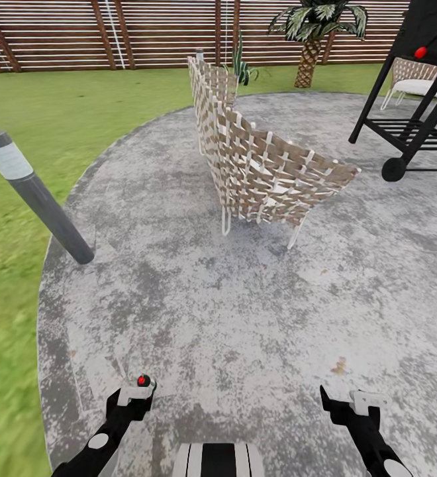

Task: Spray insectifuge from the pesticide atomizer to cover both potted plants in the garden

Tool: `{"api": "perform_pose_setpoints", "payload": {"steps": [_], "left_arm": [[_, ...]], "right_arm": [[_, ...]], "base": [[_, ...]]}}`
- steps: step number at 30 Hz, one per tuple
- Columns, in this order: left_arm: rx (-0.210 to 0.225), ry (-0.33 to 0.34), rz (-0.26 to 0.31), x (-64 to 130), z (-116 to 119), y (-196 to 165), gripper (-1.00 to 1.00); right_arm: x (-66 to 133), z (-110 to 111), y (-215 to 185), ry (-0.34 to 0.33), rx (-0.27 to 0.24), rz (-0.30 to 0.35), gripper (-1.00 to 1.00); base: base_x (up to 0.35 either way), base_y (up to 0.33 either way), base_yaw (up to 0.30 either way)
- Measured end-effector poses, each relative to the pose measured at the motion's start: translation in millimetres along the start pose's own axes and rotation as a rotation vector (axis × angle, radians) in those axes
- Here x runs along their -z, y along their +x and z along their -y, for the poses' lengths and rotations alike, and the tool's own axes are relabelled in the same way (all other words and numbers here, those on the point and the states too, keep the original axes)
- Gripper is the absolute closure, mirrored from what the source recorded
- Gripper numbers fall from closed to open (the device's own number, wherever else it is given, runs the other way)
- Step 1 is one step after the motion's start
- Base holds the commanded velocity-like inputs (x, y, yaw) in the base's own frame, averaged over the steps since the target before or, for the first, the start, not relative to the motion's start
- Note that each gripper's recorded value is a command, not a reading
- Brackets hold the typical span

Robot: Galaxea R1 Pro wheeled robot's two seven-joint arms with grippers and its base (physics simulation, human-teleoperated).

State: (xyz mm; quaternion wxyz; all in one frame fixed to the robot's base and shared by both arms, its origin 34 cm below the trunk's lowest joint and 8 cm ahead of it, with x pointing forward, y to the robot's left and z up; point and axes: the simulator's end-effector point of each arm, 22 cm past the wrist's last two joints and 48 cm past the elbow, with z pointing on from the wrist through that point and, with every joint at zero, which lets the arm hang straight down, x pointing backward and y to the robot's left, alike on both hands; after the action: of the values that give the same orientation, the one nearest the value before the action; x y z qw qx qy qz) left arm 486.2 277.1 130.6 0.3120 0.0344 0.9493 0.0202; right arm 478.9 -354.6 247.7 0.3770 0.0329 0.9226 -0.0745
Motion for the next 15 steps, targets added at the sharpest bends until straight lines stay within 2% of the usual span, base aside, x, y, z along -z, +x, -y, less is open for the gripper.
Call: {"api": "perform_pose_setpoints", "payload": {"steps": [8, 15], "left_arm": [[0.000, 0.002, 0.000, 0.1, 1.2, 0.0, -1.00], [0.001, 0.001, 0.000, 0.0, 1.1, 0.0, -1.00]], "right_arm": [[0.2, 0.0, 0.2, 0.000, 0.000, -0.001, -1.00], [0.0, -0.1, 0.3, 0.000, 0.000, -0.001, -1.00]], "base": [[0.120, -0.066, 0.000], [0.022, -0.013, 0.000]]}}
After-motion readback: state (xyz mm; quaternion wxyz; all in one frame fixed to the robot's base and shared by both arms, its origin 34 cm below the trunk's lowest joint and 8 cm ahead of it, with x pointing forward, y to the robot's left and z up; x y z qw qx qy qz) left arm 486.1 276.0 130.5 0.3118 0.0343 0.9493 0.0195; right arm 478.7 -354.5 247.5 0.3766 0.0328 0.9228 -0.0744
